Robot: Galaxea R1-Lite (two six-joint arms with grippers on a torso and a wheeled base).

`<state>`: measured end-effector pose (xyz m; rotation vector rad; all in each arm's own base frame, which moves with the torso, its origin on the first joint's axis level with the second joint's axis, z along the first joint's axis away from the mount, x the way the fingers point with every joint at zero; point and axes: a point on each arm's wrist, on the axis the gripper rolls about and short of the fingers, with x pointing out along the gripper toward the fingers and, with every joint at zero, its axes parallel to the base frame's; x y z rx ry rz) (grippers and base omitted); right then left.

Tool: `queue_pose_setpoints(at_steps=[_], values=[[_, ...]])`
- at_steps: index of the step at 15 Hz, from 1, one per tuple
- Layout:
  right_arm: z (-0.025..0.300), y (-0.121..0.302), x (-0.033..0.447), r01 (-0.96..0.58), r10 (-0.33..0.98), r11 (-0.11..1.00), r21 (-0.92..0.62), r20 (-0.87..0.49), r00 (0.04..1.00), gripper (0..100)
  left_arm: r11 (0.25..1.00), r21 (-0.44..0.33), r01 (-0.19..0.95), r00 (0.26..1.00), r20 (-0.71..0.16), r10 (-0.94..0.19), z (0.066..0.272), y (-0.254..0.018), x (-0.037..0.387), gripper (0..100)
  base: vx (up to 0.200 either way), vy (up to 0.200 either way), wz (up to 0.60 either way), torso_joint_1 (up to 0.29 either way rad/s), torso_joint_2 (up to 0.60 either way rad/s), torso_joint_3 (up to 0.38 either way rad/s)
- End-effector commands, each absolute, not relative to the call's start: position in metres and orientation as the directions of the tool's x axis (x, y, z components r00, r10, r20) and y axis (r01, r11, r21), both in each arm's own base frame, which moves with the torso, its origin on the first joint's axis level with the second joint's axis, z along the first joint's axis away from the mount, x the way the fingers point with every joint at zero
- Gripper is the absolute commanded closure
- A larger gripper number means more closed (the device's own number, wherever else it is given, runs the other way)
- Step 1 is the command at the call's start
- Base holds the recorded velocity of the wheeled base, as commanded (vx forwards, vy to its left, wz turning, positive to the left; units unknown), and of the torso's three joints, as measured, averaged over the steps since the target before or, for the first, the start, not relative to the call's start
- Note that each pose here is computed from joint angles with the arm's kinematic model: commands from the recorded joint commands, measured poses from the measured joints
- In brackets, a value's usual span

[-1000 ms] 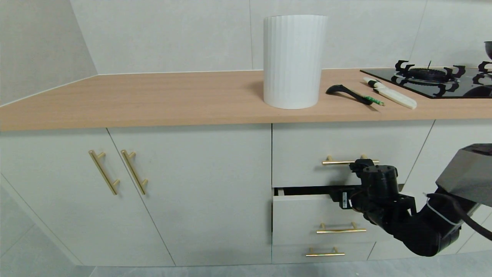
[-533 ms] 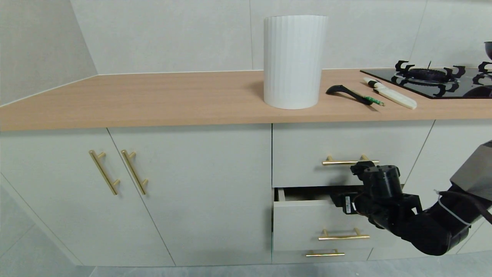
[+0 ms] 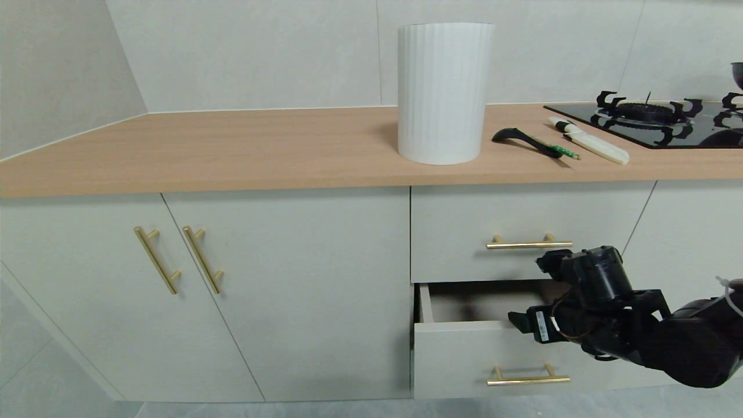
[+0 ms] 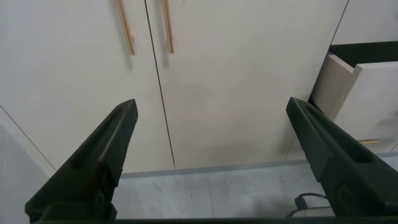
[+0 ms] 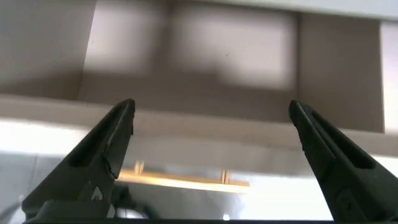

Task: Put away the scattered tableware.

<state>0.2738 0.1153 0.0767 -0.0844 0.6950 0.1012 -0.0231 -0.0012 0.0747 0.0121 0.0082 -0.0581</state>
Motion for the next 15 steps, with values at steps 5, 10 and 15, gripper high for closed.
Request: queue_pose_setpoints(at_steps=[5, 10, 15], values=[[0.078, 0.121, 0.264, -0.158, 0.073, 0.985, -0.063, -0.683, 0.727, 0, 0.998, 0.012, 0.058, 0.998, -0.011, -0.058, 0.075, -0.001, -0.023, 0, 0.0, 0.0, 0.0, 0.0, 0.0, 0.0], [0.075, 0.118, 0.258, -0.19, 0.052, 0.976, -0.106, -0.735, 0.677, 0, 0.998, 0.012, 0.057, 0.998, -0.011, -0.057, 0.075, -0.001, -0.023, 0, 0.0, 0.0, 0.0, 0.0, 0.0, 0.0], [0.079, 0.118, 0.243, -0.235, 0.043, 0.963, -0.135, -0.78, 0.624, 0, 0.998, 0.012, 0.058, 0.998, -0.009, -0.058, 0.075, -0.001, -0.023, 0, 0.0, 0.0, 0.0, 0.0, 0.0, 0.0]])
